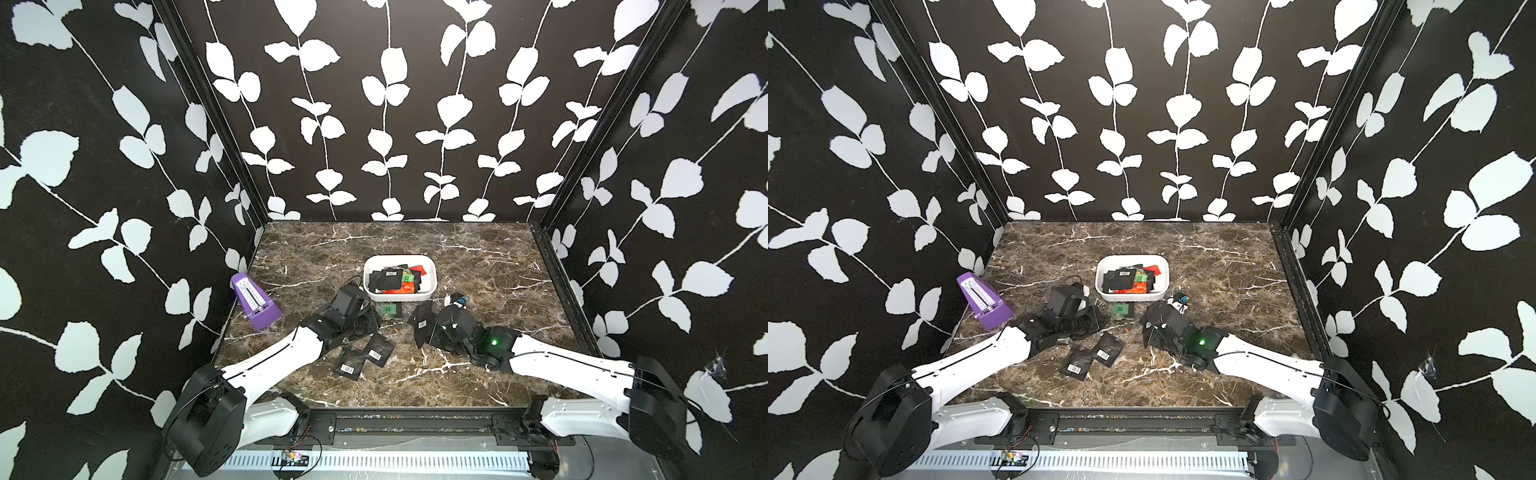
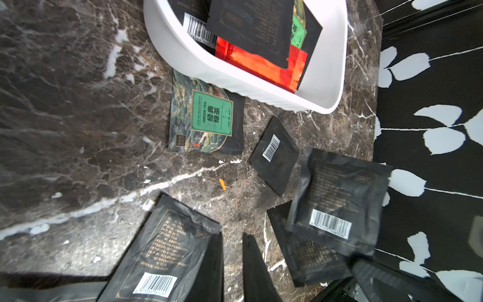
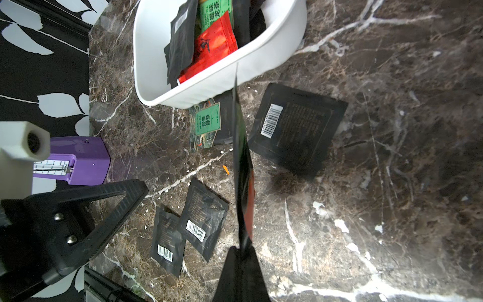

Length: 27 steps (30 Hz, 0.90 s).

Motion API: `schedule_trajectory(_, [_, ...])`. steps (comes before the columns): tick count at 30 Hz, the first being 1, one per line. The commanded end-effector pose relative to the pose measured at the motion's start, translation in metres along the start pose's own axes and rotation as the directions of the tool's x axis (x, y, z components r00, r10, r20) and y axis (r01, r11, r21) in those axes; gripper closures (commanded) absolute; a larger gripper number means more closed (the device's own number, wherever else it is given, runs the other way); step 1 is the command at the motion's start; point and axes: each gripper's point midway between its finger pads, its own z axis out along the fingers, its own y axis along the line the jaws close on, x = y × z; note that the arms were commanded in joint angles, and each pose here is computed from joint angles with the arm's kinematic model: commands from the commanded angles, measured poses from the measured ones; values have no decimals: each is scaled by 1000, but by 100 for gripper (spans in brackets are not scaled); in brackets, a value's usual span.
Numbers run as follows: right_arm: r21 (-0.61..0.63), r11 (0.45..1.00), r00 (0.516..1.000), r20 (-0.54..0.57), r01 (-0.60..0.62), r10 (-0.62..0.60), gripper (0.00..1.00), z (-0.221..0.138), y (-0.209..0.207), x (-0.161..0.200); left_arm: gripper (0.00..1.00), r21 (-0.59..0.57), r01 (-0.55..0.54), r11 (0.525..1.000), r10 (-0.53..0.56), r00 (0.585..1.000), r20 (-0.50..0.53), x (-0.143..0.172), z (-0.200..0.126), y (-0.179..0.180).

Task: Put the tea bags into the storage box
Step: Pick up the tea bag from the center of the board.

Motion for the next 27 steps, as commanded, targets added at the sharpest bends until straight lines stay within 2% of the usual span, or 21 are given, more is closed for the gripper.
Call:
schedule_trajectory(1, [-22, 1000, 1000, 9, -19, 20, 100, -4, -1, -1, 85, 6, -6, 1000, 6, 1000, -9, 6, -4, 4])
schedule_trajectory(5, [-47, 999, 1000, 29, 0, 1, 100, -14, 8, -8, 80, 2, -7, 1000, 7, 1000, -8, 11, -6, 10])
schedule_trajectory(8, [-45, 999, 999, 43, 2, 0, 100, -19, 10, -14, 73, 9, -6, 1000, 6, 1000, -4, 11, -9, 10])
schedule_trajectory(12, [-14, 1000, 1000, 11, -16, 16, 100, -10, 3, -7, 71, 16, 2, 1000, -2, 1000, -4, 13, -9, 11])
schedule_trajectory(20, [-133, 986, 995, -16, -105, 103, 100, 6, 16, 3, 65, 202, 112, 973, -112, 994, -14, 16, 1, -13])
schedule_trajectory(27, [-171, 979, 994, -11, -111, 111, 100, 1, 18, 2, 64, 333, 210, 919, -225, 974, 9, 11, 5, -36])
